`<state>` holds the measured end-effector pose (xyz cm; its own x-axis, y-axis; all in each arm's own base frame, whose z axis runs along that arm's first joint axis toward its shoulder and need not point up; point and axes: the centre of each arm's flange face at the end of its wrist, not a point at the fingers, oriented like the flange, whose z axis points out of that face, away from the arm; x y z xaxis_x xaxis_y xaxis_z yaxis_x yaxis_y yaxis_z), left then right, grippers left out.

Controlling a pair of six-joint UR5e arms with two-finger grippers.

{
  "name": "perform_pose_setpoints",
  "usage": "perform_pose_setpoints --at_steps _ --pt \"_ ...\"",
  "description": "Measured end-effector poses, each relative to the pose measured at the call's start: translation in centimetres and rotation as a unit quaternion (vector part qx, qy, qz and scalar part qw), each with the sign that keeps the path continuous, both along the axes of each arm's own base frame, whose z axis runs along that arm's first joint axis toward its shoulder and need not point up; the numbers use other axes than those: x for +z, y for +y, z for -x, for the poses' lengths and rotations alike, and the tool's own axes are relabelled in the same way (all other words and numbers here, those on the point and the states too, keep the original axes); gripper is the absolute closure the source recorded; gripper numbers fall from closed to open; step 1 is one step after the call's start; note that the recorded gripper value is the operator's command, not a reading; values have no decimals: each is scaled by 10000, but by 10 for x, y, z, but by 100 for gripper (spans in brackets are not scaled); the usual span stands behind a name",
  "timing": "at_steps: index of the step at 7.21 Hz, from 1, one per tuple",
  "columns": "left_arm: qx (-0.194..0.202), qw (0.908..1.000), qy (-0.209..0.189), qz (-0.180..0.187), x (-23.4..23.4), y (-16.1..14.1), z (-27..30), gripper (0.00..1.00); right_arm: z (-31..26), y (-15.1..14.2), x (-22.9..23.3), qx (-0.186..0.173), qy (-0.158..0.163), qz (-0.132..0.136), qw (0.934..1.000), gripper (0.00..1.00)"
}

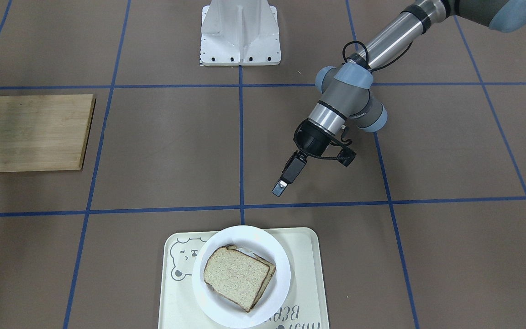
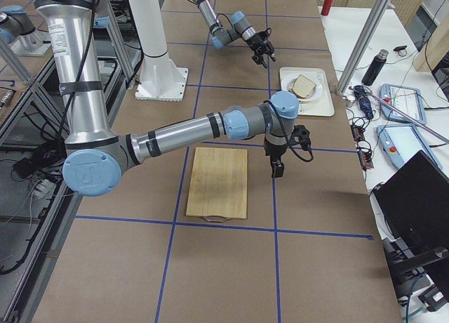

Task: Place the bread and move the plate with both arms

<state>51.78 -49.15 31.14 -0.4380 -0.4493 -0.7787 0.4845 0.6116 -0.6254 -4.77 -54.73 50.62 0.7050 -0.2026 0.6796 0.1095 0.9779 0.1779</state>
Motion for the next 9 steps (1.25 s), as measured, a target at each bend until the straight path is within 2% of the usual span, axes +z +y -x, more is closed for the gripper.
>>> perform_pose_setpoints --at_steps 1,2,3,5,6,7,8,9 --pt "6 9969 -580 -528 22 8 17 2 0 -1 -3 2 -7 -33 10000 0" --pt "-18 9874 -1242 -982 53 12 39 2 0 -2 -6 4 -17 -70 10000 0" --pt "-22 9704 -1948 -1431 87 6 73 2 0 -2 -9 7 -21 -102 9999 0" --pt "208 9297 -3131 -1929 154 -35 180 2 0 -2 -11 17 -20 -127 9999 0" --pt "433 8992 -3806 -2113 178 -63 239 2 0 -2 -11 20 -18 -132 9999 0" --pt "764 8585 -4536 -2266 198 -86 289 2 0 -2 -11 22 -15 -135 9999 0" --pt "1238 8037 -5291 -2423 223 -101 331 2 0 -2 -11 24 -4 -140 9999 0" --pt "1746 7451 -5898 -2579 248 -108 370 2 0 -3 -11 28 21 -148 9999 0"
